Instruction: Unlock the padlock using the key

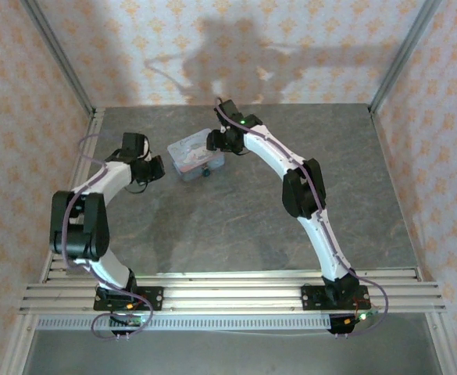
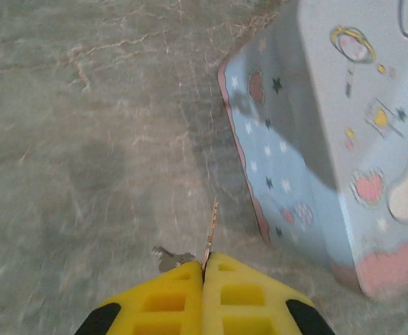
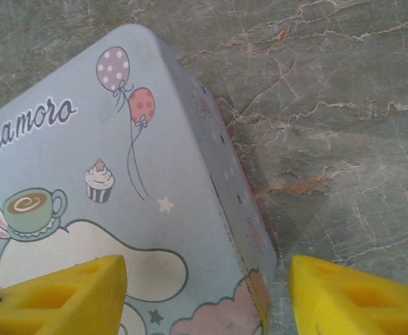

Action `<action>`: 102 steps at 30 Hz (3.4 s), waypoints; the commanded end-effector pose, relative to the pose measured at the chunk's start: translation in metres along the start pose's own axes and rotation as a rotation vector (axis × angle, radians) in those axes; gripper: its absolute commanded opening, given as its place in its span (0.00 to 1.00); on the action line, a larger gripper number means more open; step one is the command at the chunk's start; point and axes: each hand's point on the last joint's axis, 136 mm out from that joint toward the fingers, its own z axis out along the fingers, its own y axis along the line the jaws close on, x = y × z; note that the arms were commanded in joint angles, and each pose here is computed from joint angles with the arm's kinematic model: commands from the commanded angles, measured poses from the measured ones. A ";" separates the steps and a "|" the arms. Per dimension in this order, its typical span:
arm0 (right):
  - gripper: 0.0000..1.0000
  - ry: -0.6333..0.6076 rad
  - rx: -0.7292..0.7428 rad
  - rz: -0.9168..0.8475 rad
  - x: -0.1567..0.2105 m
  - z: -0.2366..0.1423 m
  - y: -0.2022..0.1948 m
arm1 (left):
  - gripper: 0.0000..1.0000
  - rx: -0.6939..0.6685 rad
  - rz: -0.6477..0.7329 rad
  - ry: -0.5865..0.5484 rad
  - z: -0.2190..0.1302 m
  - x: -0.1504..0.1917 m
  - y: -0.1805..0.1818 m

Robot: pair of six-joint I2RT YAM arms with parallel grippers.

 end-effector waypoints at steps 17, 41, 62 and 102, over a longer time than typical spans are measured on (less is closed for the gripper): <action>0.49 0.129 -0.054 -0.014 0.094 -0.028 -0.031 | 0.00 0.155 0.315 0.067 0.038 0.019 -0.113; 0.60 -0.204 0.210 0.110 0.128 -0.151 -0.068 | 0.00 0.104 0.327 0.024 0.002 0.050 -0.087; 0.55 -0.217 0.362 0.000 0.160 -0.048 -0.019 | 0.00 0.266 0.342 0.072 -0.040 0.142 -0.083; 0.44 -0.314 0.279 -0.069 0.123 0.003 -0.024 | 0.00 0.283 0.371 0.018 -0.038 0.167 -0.061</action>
